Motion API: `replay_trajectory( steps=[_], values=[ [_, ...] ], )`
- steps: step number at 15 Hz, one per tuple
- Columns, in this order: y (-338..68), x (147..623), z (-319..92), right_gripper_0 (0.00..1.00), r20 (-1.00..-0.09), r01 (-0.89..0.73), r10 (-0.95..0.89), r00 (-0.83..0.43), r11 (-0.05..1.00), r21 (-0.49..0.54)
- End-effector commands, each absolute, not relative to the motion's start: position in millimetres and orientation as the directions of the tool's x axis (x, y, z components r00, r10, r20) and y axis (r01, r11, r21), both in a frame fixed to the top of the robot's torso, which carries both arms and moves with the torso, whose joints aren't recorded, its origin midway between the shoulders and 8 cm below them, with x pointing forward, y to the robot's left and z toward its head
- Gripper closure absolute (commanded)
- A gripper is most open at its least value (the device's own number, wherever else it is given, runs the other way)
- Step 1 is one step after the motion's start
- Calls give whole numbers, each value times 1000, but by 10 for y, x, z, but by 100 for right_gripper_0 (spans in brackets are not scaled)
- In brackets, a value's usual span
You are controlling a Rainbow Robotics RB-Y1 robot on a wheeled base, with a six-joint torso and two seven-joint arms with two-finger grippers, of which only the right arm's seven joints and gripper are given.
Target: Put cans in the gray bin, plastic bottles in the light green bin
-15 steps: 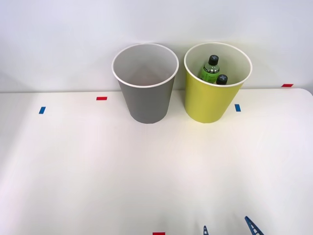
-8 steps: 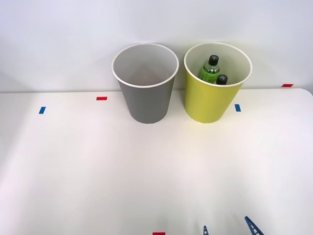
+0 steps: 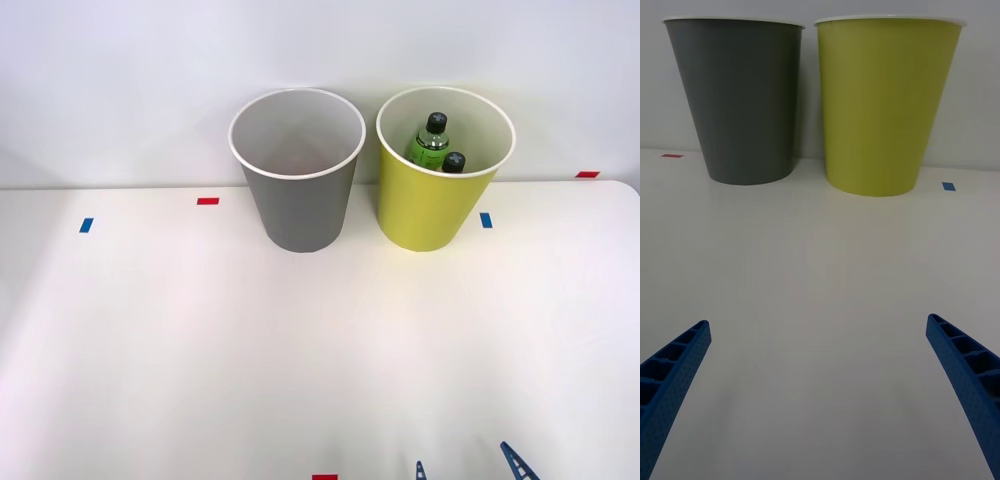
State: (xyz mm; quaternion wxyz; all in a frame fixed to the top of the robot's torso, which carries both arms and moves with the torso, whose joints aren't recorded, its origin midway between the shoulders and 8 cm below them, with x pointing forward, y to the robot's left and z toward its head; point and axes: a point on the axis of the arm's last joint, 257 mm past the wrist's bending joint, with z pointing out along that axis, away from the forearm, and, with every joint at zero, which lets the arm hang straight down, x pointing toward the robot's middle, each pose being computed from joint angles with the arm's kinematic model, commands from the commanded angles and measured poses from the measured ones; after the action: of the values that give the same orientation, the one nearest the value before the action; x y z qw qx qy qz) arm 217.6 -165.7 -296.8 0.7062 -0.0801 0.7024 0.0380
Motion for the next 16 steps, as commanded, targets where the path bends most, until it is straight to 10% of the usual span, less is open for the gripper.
replay_trajectory(
  steps=[1,16],
  values=[
    [-1657,2176,-2968,0,-998,-166,-59,10,984,-60],
    [-1657,2176,-2968,0,-998,-166,-59,10,984,-60]
  ],
)
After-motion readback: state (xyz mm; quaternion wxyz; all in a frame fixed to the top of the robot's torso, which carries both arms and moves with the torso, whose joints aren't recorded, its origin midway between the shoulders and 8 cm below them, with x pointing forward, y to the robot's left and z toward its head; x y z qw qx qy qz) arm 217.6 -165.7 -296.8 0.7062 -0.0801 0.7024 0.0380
